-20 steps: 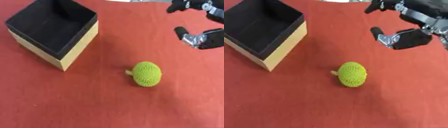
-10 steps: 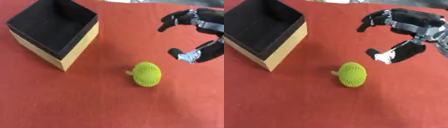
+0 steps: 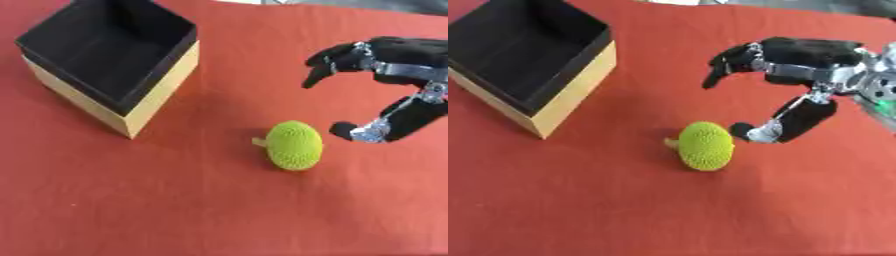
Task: Pick up objects on the table and place them in the box.
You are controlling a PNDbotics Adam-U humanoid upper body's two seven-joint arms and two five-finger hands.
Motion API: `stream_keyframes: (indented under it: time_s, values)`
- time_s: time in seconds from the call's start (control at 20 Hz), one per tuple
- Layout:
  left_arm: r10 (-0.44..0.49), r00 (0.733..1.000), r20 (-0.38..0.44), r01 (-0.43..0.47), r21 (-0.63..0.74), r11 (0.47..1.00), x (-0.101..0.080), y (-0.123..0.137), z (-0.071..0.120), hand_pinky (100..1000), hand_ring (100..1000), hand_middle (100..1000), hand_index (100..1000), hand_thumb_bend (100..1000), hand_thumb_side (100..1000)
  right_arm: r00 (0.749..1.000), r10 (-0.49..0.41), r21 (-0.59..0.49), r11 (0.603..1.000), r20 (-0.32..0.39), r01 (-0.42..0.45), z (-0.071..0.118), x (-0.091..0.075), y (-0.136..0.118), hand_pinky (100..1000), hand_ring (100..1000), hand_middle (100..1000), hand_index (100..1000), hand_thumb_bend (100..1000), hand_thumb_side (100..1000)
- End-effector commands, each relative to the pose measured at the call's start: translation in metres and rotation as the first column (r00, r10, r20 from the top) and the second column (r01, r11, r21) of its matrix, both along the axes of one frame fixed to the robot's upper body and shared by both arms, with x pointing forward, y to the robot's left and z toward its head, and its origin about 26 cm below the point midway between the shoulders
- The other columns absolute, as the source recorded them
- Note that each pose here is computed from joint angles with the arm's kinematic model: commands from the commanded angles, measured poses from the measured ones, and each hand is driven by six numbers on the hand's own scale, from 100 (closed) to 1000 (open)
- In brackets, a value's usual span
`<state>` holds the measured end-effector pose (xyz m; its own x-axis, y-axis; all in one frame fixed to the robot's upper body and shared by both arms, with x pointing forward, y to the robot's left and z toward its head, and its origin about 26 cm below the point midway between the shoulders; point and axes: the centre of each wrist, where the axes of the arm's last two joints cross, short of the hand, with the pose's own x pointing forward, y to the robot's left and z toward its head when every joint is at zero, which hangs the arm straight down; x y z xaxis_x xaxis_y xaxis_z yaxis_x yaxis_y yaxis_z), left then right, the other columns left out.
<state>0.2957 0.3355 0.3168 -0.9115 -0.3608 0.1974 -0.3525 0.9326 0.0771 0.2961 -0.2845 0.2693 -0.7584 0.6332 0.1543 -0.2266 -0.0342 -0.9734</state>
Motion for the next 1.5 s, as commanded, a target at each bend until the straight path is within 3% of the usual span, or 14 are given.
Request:
stream_keyframes:
  time_s: [0.05, 0.3, 0.55, 0.7, 1.5]
  values:
    - [0.0, 1.0, 0.025, -0.001, 0.026, 1.0, -0.005, -0.001, 0.007, 589, 555, 578, 694, 100, 156, 1.0, -0.01, 0.01, 1.0, -0.016, 0.01, 0.004, -0.002, 0.006, 840, 961, 751, 885, 274, 100]
    - [-0.004, 1.0, 0.021, 0.003, 0.024, 1.0, -0.005, -0.001, 0.006, 589, 554, 576, 694, 100, 168, 0.996, -0.02, 0.027, 0.999, -0.082, 0.023, -0.003, -0.001, 0.016, 844, 969, 758, 885, 288, 100]
    - [-0.008, 1.0, 0.017, 0.008, 0.022, 1.0, -0.005, -0.001, 0.005, 589, 553, 575, 694, 100, 178, 0.994, -0.059, 0.038, 0.997, -0.094, 0.062, -0.006, 0.0, 0.022, 850, 973, 767, 902, 318, 100]
    - [-0.009, 1.0, 0.018, 0.009, 0.02, 1.0, -0.005, -0.001, 0.006, 589, 553, 573, 694, 100, 182, 0.99, -0.092, 0.025, 0.995, -0.107, 0.096, -0.011, 0.0, 0.024, 856, 964, 727, 893, 325, 100]
    - [-0.017, 1.0, 0.012, 0.017, 0.016, 1.0, -0.005, 0.0, 0.004, 588, 547, 567, 692, 100, 205, 0.979, -0.19, -0.044, 0.981, -0.079, 0.187, -0.024, -0.001, 0.023, 885, 982, 791, 914, 378, 135]
